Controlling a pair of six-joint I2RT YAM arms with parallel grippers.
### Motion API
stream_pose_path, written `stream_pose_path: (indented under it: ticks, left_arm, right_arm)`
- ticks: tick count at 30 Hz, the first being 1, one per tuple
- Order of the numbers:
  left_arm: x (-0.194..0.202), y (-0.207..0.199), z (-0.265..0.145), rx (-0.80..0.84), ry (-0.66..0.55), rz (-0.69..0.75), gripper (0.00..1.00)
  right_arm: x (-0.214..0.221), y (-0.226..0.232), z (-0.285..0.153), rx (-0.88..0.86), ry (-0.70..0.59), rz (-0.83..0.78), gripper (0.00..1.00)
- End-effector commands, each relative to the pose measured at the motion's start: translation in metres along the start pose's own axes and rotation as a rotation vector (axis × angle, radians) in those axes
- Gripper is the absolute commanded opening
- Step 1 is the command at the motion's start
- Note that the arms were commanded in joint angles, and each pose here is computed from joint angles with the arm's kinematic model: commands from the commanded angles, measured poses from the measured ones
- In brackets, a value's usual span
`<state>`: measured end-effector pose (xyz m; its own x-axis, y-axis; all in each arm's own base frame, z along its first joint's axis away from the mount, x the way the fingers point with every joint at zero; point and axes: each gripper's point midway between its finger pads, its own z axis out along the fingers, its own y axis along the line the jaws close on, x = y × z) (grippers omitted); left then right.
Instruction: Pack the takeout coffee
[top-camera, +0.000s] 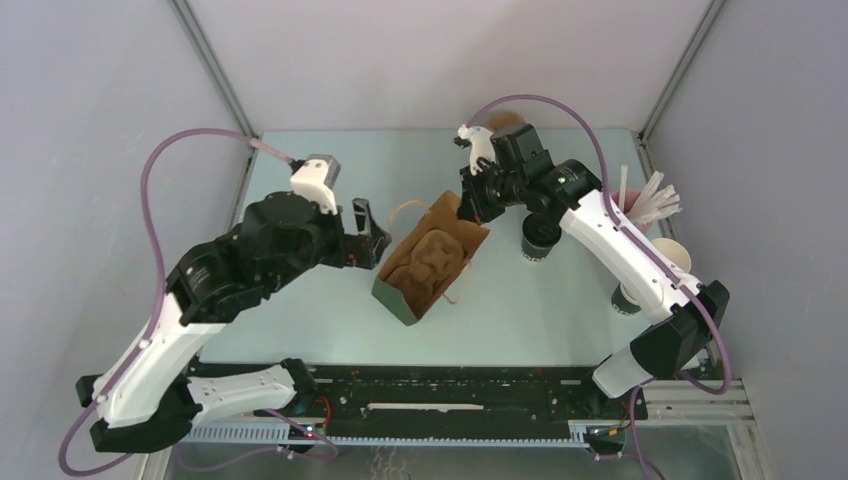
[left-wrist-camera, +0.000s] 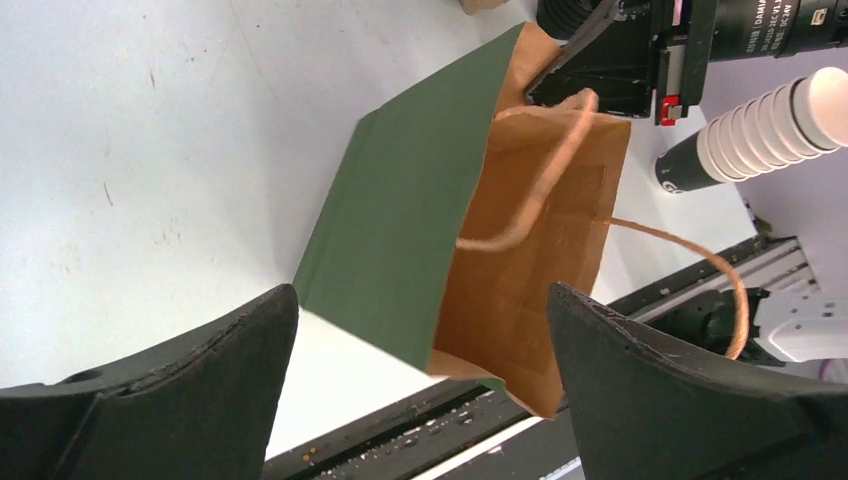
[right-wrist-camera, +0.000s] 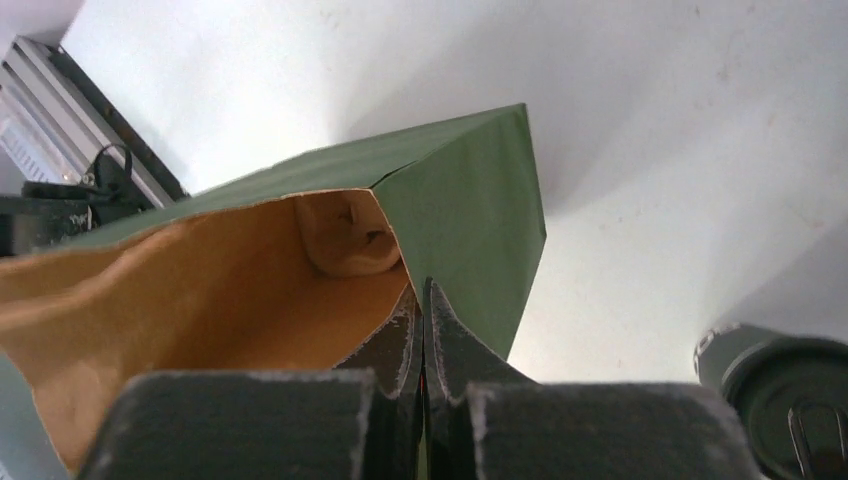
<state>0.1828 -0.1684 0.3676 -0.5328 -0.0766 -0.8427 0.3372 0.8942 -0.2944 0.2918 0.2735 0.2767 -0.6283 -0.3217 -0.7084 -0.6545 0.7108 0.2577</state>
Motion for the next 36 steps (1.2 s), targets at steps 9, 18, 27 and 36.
stream_pose_path:
  ticks: [9,18,27,36]
  left_arm:
    - [-0.04,-0.055,0.024,0.217,-0.123,0.1,0.89]
    - [-0.035,-0.049,0.02,0.229,-0.159,0.118,0.96]
    - [-0.02,-0.057,0.021,0.28,-0.093,0.108,0.98]
    - [0.003,-0.068,0.026,0.351,-0.026,0.096,0.99]
  right_arm:
    - [-0.074,0.017,-0.022,0.069,-0.441,-0.138,0.0]
    - [-0.101,0.016,-0.037,0.221,-0.575,-0.067,0.0]
    - [-0.078,0.004,-0.017,0.13,-0.593,-0.092,0.0]
    - [-0.055,-0.006,-0.014,0.057,-0.596,-0.119,0.0]
